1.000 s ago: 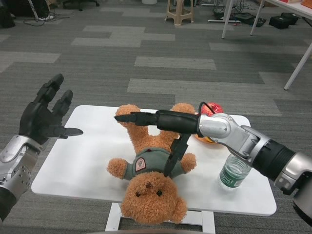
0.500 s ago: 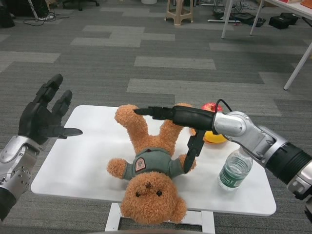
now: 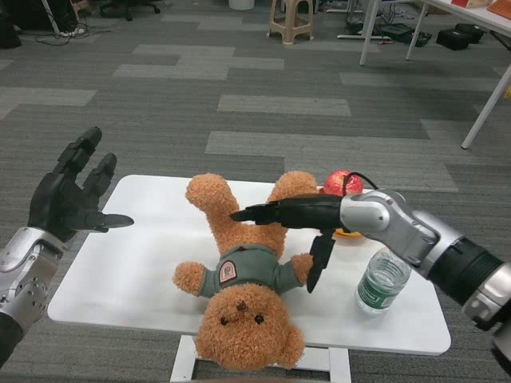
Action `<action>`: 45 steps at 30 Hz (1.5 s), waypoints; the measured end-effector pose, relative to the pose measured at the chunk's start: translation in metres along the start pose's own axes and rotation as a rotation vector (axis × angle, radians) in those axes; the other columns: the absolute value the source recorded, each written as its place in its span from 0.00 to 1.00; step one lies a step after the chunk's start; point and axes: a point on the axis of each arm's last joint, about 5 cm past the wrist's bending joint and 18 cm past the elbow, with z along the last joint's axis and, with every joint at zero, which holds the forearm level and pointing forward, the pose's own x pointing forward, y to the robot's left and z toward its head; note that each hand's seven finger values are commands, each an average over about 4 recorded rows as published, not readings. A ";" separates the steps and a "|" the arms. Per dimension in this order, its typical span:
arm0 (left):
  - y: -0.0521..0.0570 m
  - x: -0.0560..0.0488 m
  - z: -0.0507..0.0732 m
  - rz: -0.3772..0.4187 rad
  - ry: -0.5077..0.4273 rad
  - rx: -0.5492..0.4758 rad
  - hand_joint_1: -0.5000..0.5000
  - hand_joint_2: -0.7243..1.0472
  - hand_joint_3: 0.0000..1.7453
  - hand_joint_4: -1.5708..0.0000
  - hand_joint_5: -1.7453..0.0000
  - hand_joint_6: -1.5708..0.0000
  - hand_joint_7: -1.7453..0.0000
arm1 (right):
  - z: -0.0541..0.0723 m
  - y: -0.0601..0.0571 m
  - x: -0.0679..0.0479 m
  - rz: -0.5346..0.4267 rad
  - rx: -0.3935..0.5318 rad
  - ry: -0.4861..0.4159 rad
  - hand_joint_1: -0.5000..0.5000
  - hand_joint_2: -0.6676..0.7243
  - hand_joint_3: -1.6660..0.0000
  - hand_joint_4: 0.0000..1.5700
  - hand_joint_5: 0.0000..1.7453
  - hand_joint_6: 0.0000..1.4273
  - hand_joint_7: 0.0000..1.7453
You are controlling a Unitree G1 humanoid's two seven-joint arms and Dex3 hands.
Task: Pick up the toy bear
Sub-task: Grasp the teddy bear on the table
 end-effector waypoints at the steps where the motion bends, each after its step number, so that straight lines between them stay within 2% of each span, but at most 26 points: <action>1: 0.000 0.000 0.000 0.000 0.001 0.000 0.09 0.50 0.00 1.00 1.00 1.00 0.88 | 0.001 0.001 0.003 0.003 0.004 -0.005 0.21 0.18 0.95 0.00 0.11 0.00 0.00; 5: 0.000 0.000 -0.001 -0.002 0.004 0.001 0.09 0.50 0.05 1.00 1.00 1.00 0.88 | 0.003 0.006 0.015 0.008 0.018 -0.024 0.21 0.18 0.95 0.00 0.11 0.00 0.00; 8: -0.001 0.000 -0.001 -0.003 0.006 0.001 0.09 0.50 0.05 1.00 1.00 1.00 0.88 | 0.004 0.008 0.018 0.012 0.017 -0.025 0.21 0.18 0.95 0.00 0.11 0.00 0.00; 13: -0.001 0.000 -0.002 -0.005 0.008 0.001 0.09 0.50 0.05 1.00 1.00 1.00 0.88 | 0.005 0.014 0.027 0.040 -0.016 0.004 0.21 0.14 0.88 0.00 0.14 0.00 0.00; 19: -0.001 0.000 -0.002 -0.005 0.009 0.000 0.09 0.50 0.05 1.00 1.00 1.00 0.88 | 0.000 0.022 0.041 0.080 -0.077 0.099 0.21 0.14 0.81 0.00 0.25 0.00 0.00; 25: -0.001 -0.001 -0.002 -0.003 0.009 0.000 0.09 0.50 0.05 1.00 1.00 1.00 0.88 | -0.010 0.030 0.049 0.108 -0.097 0.194 0.21 0.14 0.81 0.00 0.33 0.00 0.00; 29: -0.001 -0.001 -0.003 -0.001 0.010 -0.003 0.09 0.50 0.05 1.00 1.00 1.00 0.88 | -0.017 0.036 0.058 0.101 -0.099 0.253 0.21 0.11 0.81 0.00 0.33 0.00 0.00; 33: -0.001 -0.001 -0.004 0.001 0.012 -0.004 0.09 0.50 0.05 1.00 1.00 1.00 0.88 | -0.020 0.038 0.066 0.116 -0.129 0.285 0.21 0.09 0.76 0.00 0.33 0.00 0.00; 42: -0.004 -0.001 -0.007 -0.001 0.016 -0.013 0.11 0.50 0.05 1.00 1.00 1.00 0.88 | -0.018 0.049 0.081 0.147 -0.205 0.288 0.24 0.09 0.70 0.00 0.33 0.00 0.00; 45: -0.004 -0.001 -0.007 -0.003 0.018 -0.015 0.11 0.50 0.05 1.00 1.00 1.00 0.88 | -0.018 0.052 0.083 0.144 -0.211 0.285 0.21 0.09 0.62 0.00 0.33 0.00 0.00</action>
